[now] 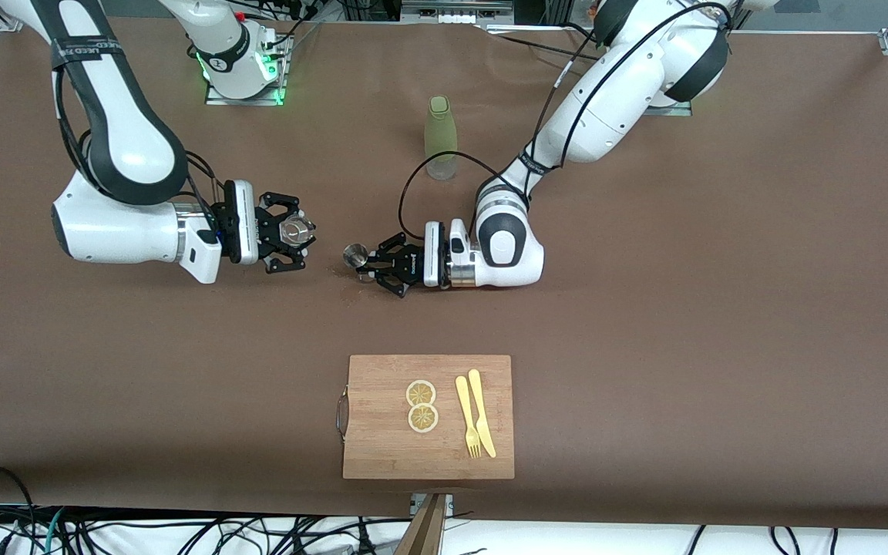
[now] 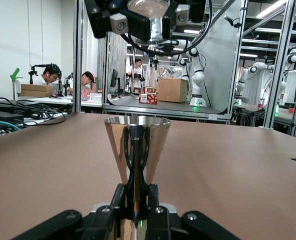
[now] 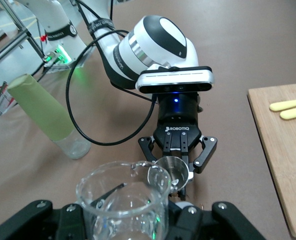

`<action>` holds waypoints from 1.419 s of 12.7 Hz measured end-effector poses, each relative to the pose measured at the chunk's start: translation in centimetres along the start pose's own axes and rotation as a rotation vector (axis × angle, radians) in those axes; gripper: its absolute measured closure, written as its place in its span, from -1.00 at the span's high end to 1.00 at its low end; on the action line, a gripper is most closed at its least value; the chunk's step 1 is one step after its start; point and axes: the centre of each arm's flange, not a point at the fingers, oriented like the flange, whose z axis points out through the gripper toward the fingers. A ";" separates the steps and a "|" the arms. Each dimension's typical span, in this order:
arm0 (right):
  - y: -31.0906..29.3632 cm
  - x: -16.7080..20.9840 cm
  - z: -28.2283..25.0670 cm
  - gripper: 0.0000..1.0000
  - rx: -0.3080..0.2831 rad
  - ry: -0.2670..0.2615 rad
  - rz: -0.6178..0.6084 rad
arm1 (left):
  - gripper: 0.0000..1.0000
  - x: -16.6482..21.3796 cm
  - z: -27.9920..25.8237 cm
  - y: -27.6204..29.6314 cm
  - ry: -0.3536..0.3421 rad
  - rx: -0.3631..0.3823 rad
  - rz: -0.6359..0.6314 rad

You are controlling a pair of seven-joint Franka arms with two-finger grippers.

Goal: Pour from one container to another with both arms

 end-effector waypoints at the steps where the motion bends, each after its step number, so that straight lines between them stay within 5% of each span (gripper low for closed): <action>1: 0.0 0.2 0.3 -0.53 -0.004 -0.019 0.015 | -0.59 -0.2 -0.1 0.0 -0.003 0.002 -0.001; 12: -1.6 4.6 1.4 -0.53 -0.054 -0.244 0.125 | -0.59 -0.4 0.2 -0.1 -0.027 0.019 0.005; 18: -1.5 5.1 1.4 -0.53 -0.108 -0.284 0.168 | -0.59 -0.4 0.3 -0.1 -0.027 0.020 0.006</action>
